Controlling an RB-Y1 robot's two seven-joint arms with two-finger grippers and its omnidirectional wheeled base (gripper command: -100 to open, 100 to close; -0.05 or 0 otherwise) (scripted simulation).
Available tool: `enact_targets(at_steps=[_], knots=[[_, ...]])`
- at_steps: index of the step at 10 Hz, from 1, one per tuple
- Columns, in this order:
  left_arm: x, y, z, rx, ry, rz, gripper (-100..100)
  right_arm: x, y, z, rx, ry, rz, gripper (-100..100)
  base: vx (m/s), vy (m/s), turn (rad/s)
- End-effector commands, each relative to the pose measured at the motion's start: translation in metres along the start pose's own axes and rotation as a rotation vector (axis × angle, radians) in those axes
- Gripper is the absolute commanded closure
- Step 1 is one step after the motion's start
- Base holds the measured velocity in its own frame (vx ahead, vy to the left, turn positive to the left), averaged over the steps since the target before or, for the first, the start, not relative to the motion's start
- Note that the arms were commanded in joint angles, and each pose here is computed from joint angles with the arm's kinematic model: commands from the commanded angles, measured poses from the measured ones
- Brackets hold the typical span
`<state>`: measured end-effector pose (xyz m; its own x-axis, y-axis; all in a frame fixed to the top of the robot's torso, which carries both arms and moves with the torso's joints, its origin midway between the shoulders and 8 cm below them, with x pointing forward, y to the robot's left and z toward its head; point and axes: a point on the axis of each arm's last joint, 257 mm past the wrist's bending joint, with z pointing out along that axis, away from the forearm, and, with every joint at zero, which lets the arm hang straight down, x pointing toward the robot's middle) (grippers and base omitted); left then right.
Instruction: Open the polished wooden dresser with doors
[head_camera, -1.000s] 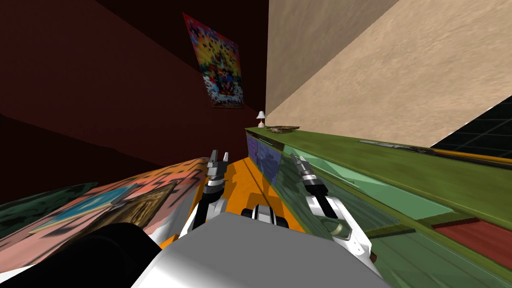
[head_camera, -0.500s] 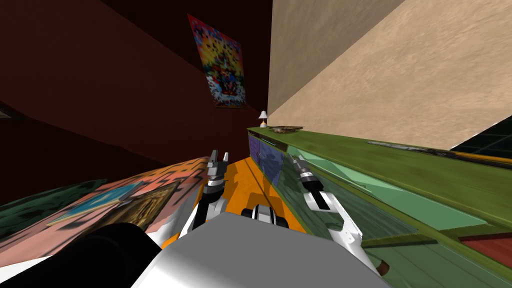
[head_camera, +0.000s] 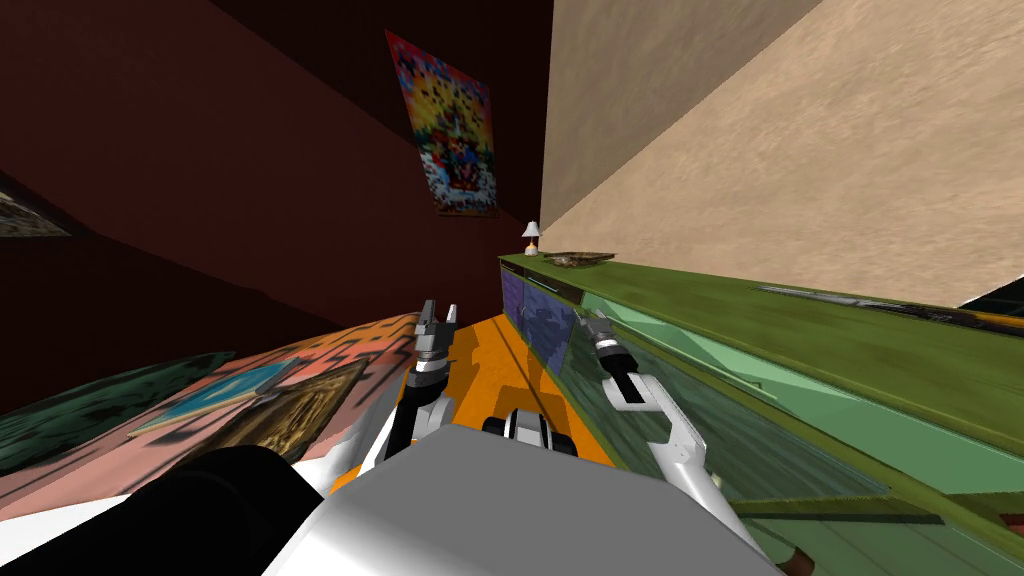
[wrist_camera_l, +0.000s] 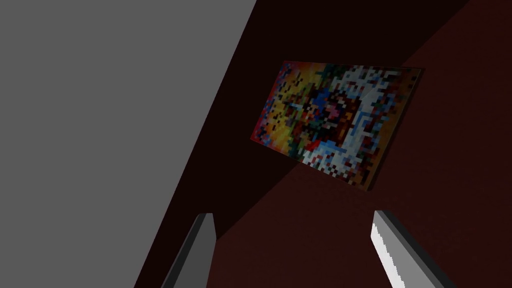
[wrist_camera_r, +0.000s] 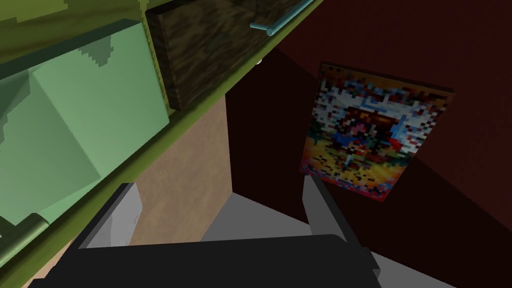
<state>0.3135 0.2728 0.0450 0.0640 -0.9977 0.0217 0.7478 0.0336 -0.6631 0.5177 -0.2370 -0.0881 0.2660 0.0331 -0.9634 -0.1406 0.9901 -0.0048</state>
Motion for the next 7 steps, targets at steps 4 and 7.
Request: enact_targets(at_steps=[4, 7], knots=[[0.0, 0.0, 0.0, 0.0, 0.0, 0.0, 0, 0.025, -0.011, 0.018, 0.026, 0.073, -0.257, -100, 0.01, 0.04, 0.049], [0.0, 0.0, 0.0, 0.0, 0.0, 0.0, 0, 0.042, -0.022, 0.031, 0.044, 0.129, -0.427, -100, 0.011, 0.041, 0.05]])
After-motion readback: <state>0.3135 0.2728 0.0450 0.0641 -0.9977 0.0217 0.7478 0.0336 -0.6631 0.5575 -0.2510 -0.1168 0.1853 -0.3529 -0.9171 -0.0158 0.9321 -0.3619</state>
